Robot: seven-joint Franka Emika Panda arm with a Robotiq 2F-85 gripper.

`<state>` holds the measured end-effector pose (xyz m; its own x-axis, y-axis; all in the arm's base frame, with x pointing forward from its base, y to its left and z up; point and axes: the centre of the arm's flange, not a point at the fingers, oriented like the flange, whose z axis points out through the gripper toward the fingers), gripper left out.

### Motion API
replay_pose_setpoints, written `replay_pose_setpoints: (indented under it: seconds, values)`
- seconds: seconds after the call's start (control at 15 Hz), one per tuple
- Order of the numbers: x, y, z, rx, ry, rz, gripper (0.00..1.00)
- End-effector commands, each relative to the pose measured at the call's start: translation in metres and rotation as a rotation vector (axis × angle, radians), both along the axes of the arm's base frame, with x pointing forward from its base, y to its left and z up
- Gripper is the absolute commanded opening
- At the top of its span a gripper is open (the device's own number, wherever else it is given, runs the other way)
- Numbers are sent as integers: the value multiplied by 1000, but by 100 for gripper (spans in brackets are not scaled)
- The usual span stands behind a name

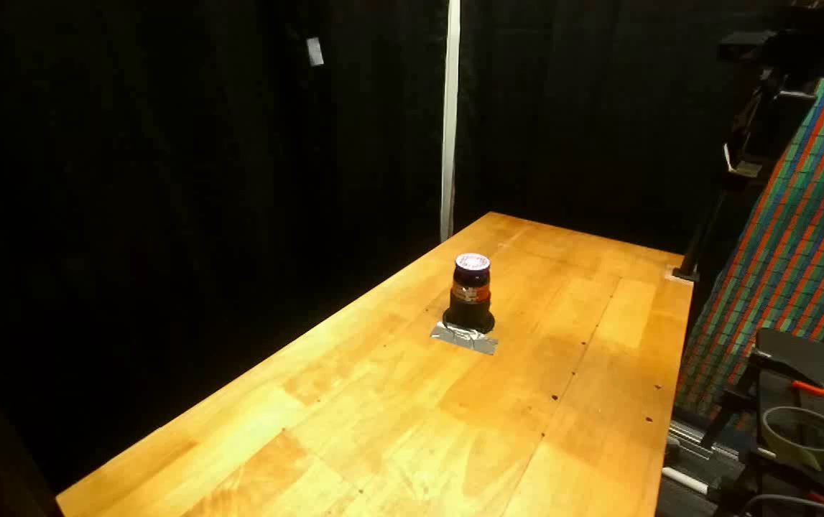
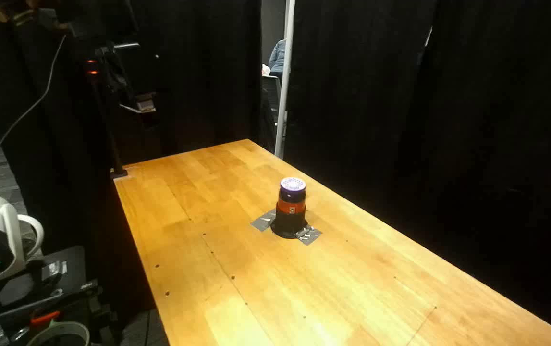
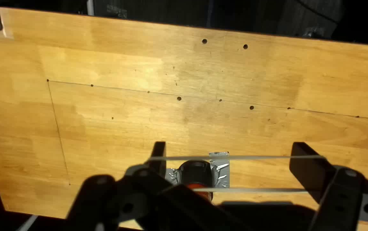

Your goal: Put the rubber band around the jar.

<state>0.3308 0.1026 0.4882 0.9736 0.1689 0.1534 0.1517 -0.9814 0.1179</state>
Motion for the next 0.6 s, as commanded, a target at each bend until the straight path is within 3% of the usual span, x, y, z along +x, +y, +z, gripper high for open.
replay_pose_setpoints:
  seconds: [0.0,0.27,0.53]
  values:
    - [0,0,2,1,-4,0,100]
    - [4,1,6,5,-2,11,100]
    - [70,-11,-3,42,89,58,100]
